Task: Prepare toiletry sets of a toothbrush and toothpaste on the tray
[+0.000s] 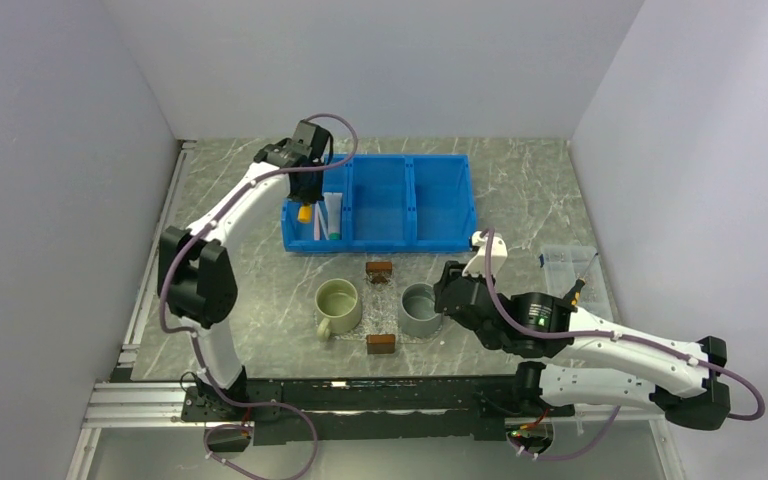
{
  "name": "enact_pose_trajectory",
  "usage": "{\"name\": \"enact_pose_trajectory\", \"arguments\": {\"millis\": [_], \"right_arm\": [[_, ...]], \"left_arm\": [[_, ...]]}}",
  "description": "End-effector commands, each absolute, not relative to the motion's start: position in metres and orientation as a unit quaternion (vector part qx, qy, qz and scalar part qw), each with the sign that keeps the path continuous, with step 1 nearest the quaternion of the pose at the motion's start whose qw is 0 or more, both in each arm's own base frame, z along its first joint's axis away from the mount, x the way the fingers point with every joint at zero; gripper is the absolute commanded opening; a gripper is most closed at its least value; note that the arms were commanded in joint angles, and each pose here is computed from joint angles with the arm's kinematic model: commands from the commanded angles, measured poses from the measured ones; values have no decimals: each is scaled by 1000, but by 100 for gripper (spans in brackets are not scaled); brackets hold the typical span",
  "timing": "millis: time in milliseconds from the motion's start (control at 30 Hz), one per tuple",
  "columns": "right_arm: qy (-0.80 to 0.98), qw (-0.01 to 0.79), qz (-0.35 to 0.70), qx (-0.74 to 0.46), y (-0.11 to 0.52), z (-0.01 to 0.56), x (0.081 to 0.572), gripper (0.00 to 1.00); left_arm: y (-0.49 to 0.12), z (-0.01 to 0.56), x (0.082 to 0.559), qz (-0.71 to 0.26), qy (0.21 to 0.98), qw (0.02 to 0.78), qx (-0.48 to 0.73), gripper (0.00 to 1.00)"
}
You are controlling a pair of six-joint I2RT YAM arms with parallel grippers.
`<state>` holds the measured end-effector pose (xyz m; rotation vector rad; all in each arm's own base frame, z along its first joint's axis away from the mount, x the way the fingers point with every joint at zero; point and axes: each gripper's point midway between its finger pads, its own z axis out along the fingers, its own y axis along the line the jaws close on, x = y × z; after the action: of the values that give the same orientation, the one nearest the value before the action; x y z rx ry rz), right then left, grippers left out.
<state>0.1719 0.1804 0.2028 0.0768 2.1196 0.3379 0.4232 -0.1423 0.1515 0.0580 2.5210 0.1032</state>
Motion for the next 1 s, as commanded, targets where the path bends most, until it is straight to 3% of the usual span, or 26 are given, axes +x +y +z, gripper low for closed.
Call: {"name": "enact_pose_trajectory", "arguments": {"millis": [0,433,733,967], "right_arm": [[851,498,165,20,190,234,177,48],[795,512,269,-184,245,290,157,48],[707,499,335,-373,284,317,122,51],[645,488,346,-475,302,320,104,57]], "left_arm": [[-171,200,406,-58,934,343,77,0],[-214,247,295,-283,873,350,188,0],[-244,245,198,-459,801,257,284,0],[-249,246,143,-529,751,214,332,0]]}}
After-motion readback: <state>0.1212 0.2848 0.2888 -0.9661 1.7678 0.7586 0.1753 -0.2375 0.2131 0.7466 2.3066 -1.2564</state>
